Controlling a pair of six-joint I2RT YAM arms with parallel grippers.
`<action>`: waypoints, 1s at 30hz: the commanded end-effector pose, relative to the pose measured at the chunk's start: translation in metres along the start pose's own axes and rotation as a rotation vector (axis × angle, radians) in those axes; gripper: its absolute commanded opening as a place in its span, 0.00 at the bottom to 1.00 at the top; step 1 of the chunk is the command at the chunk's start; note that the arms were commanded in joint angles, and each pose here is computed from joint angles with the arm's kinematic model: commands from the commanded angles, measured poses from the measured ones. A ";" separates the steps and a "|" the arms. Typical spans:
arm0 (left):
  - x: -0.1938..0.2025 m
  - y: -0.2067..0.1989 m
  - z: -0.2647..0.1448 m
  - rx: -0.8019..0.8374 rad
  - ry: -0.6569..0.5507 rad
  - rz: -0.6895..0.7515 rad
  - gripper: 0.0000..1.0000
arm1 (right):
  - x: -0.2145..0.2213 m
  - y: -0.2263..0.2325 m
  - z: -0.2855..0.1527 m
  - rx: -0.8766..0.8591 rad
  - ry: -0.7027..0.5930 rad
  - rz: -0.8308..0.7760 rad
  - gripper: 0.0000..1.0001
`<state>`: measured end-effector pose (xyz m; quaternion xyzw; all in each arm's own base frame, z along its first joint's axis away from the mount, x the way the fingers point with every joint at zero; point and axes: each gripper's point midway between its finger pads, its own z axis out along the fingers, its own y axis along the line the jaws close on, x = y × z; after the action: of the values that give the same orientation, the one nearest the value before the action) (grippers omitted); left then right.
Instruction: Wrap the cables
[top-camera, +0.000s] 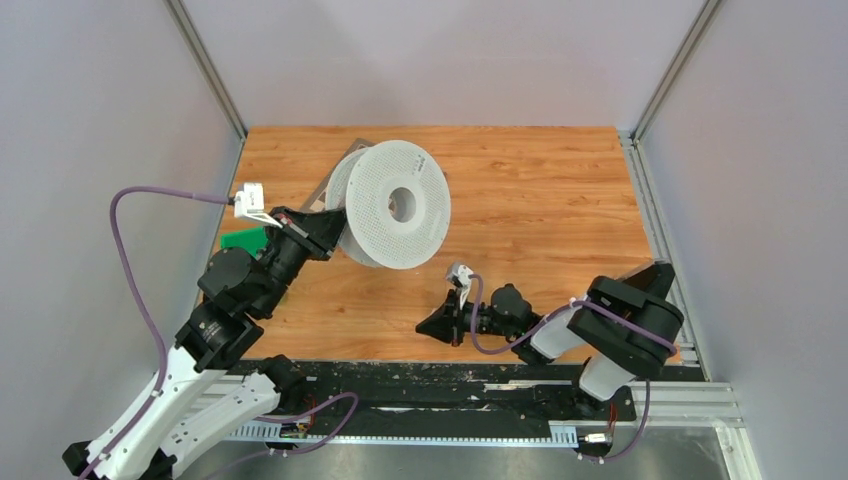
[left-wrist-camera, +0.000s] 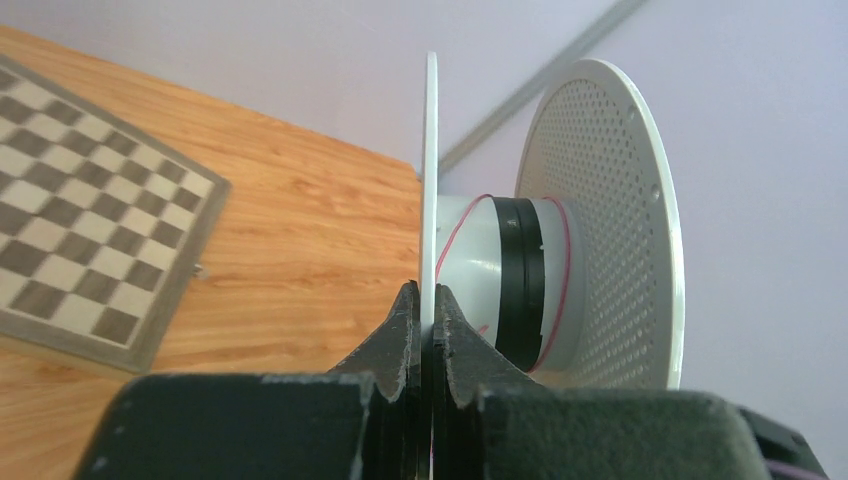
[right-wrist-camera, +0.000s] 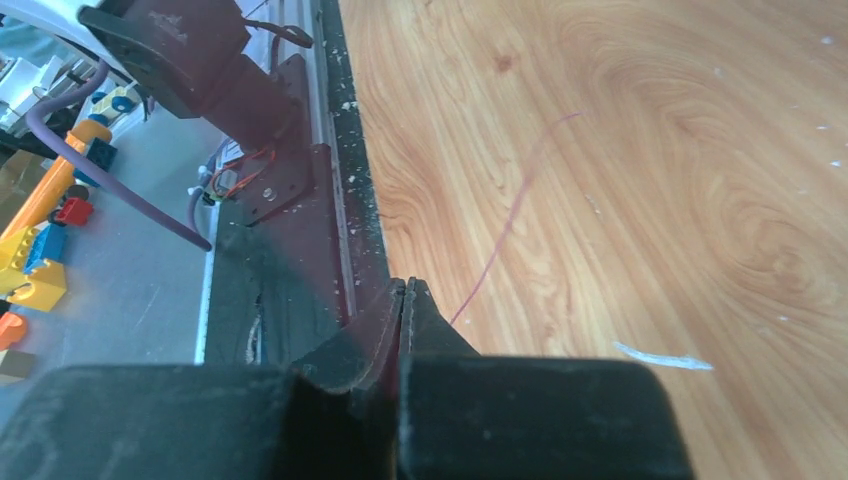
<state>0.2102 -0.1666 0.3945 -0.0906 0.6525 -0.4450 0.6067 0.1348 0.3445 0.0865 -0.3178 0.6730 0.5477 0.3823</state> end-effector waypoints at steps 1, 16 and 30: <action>-0.052 0.023 0.000 -0.164 -0.258 -0.042 0.00 | -0.025 0.023 0.014 0.011 -0.048 -0.058 0.00; -0.035 0.099 0.021 -0.528 -0.196 0.359 0.00 | -0.062 0.094 0.052 0.048 0.224 -0.167 0.00; 0.015 0.126 0.019 -0.485 0.098 0.685 0.00 | -0.152 0.142 0.050 -0.079 0.060 -0.321 0.00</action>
<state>0.2779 -0.1057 0.2870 -0.0309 0.7744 -0.0454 0.6303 0.0965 0.4223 0.2502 -0.4422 0.6349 0.4887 0.4032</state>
